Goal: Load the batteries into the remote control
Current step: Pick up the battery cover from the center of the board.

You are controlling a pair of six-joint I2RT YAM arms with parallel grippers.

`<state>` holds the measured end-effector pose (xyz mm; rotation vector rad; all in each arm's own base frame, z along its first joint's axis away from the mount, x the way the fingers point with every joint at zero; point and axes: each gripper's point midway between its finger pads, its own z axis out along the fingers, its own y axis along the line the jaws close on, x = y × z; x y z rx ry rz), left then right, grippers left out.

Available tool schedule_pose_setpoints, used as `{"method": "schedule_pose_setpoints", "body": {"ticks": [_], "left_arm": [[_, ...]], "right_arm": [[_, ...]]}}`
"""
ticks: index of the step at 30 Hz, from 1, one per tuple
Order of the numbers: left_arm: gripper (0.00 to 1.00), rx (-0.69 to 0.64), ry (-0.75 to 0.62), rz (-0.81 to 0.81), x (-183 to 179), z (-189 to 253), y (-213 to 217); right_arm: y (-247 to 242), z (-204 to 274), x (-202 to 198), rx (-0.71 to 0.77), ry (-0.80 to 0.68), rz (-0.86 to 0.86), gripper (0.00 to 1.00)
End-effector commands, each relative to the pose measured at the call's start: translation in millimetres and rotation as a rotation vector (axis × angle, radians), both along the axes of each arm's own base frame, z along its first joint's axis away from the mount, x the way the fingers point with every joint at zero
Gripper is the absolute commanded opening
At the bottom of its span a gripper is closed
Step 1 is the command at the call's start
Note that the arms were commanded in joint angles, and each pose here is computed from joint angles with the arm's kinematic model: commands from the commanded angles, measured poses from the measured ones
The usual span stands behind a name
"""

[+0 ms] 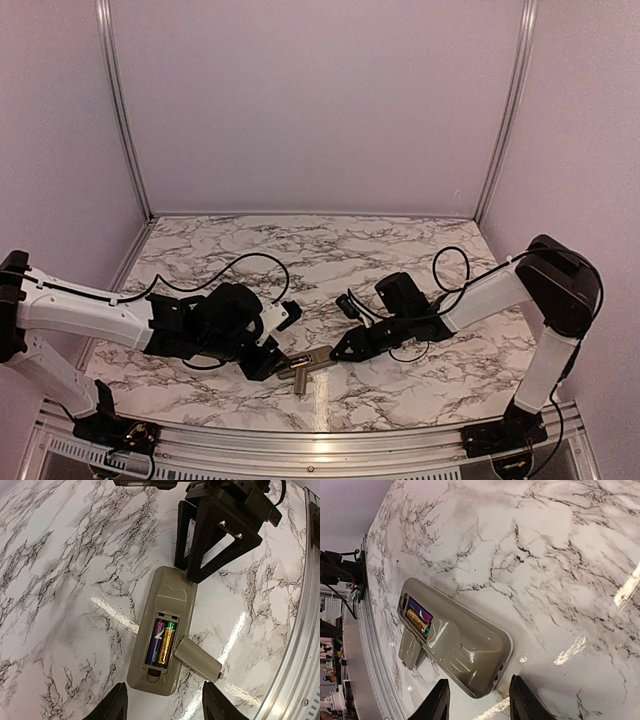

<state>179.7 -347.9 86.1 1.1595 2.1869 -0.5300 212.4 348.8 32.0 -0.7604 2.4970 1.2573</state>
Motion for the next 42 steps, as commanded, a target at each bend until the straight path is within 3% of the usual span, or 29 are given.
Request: {"method": "schedule_pose_setpoints", "body": {"ticks": [1, 4, 11, 23, 42], "left_arm": [[0.55, -0.105, -0.026, 0.141, -13.5, 21.8, 5.3], [0.57, -0.142, 0.014, 0.186, -33.3, 16.7, 0.2], [0.52, -0.258, 0.143, 0.231, -54.2, -0.7, -21.4], [0.37, -0.305, 0.269, 0.330, -56.4, -25.5, -29.5], [0.33, -0.296, 0.351, 0.421, -40.9, -55.6, -19.2]], "right_arm": [[-1.3, 8.7, 3.1, -0.033, -0.039, -0.005, 0.42], [-6.2, 12.4, 6.3, -0.053, -0.060, -0.019, 0.51], [-11.3, 39.0, 6.0, -0.039, -0.139, 0.000, 0.50], [-12.1, 55.5, 3.8, -0.015, -0.160, 0.006, 0.46], [-11.7, 57.9, 4.3, -0.013, -0.163, 0.007, 0.45]]}}
